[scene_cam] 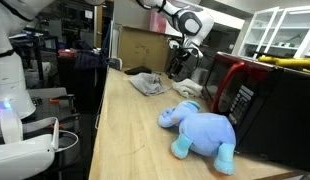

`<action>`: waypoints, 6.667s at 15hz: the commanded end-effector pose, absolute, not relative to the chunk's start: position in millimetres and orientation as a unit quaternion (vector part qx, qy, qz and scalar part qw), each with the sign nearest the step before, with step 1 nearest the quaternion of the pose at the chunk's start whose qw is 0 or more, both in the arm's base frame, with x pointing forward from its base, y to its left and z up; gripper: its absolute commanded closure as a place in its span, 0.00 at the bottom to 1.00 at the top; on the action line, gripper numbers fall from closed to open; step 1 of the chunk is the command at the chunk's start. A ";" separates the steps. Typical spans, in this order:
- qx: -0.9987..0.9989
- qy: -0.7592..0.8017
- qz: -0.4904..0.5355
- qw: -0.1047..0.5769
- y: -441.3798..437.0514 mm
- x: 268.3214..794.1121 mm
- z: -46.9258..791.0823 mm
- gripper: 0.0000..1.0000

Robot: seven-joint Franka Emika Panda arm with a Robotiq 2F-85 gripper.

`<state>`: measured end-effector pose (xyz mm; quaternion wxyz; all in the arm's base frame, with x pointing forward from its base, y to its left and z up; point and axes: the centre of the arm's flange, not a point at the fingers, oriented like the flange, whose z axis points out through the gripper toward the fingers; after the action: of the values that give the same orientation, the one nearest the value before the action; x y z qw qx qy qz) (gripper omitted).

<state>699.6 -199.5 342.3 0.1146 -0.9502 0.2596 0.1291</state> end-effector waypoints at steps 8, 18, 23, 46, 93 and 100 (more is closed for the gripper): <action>-0.948 0.219 0.200 0.112 -187.3 652.8 293.5 0.00; -0.945 0.190 0.240 0.114 -173.0 626.2 261.5 0.53; -0.945 0.188 0.239 0.121 -171.8 624.8 274.2 0.91; -0.939 -0.202 0.200 0.193 -203.8 446.5 423.2 0.99; -0.932 0.179 -0.177 0.262 -281.8 643.1 511.2 0.99; -0.900 0.262 -0.256 0.236 -312.2 647.7 548.7 0.99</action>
<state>646.4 -306.9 524.7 0.2376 -0.9051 0.2483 -0.2505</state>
